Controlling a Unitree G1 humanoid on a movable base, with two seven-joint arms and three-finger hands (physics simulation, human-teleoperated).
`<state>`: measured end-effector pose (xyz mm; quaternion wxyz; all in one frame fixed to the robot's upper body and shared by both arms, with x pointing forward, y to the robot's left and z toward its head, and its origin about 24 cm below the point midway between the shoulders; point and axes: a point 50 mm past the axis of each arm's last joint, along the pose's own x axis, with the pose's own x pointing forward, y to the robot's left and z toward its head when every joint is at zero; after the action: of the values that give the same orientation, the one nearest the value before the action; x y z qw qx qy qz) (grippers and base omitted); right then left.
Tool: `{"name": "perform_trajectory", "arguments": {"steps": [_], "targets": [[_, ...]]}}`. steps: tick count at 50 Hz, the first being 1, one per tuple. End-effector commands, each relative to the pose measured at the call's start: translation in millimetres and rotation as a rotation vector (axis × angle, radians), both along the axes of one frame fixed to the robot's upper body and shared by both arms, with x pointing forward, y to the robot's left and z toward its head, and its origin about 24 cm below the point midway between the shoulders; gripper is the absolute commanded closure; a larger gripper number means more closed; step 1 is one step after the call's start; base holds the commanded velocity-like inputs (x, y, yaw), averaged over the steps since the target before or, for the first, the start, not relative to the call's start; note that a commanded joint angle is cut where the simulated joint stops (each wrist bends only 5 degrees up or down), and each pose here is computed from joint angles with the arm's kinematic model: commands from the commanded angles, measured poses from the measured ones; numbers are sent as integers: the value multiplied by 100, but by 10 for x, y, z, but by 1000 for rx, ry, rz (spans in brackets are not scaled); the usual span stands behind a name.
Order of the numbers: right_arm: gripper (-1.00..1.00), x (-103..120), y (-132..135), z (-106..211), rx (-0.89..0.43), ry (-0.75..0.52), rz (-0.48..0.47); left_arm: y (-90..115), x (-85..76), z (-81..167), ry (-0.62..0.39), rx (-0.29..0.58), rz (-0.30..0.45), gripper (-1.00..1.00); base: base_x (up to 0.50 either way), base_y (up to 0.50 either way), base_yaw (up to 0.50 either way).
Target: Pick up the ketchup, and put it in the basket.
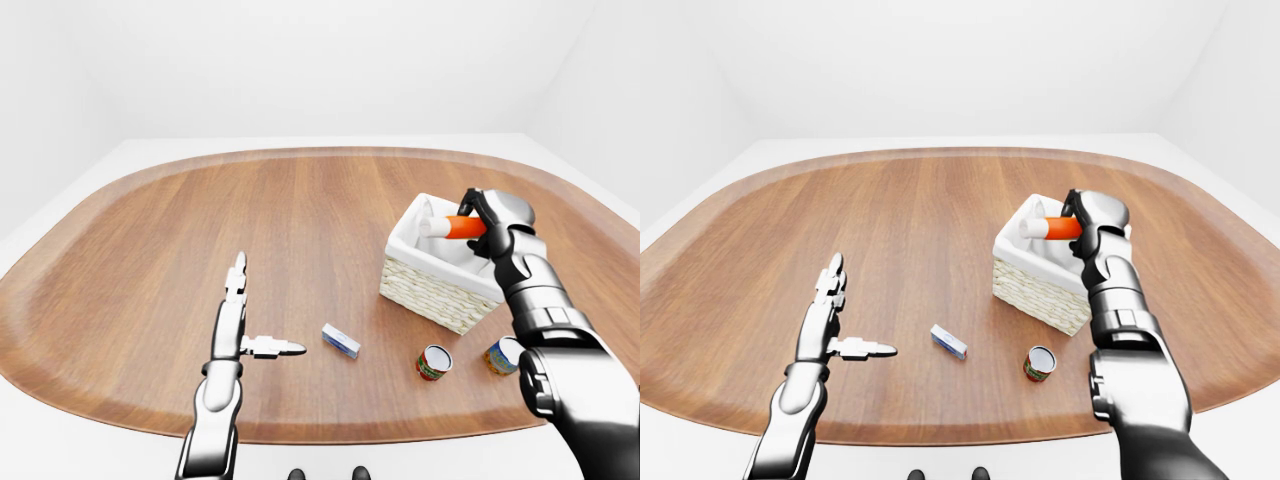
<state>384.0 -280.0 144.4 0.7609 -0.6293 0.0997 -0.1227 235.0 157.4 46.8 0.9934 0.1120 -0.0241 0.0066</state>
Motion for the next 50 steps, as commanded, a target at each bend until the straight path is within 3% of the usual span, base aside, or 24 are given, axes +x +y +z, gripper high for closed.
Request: {"name": "perform_trajectory", "arguments": {"steps": [1, 43, 44, 45, 46, 50], "targets": [[100, 9, -46, -83, 29, -13, -45, 0, 5, -7, 1, 1, 0, -100, 0, 0, 0], [100, -2, -2, -313, 44, 28, -77, 11, 11, -3, 1, 1, 3, -100, 0, 0, 0], [84, -1, -14, -290, 52, 11, -84, 9, 9, -3, 0, 1, 2, -100, 0, 0, 0], [1, 1, -21, -276, 54, 5, -86, 7, 7, -4, 0, 1, 2, -100, 0, 0, 0], [-100, 1, -22, -279, 62, 13, -85, 6, 6, -4, 0, 2, 1, -100, 0, 0, 0], [-100, 10, -25, -234, 67, 3, -79, 5, 4, -4, 0, 3, 1, -100, 0, 0, 0]]}}
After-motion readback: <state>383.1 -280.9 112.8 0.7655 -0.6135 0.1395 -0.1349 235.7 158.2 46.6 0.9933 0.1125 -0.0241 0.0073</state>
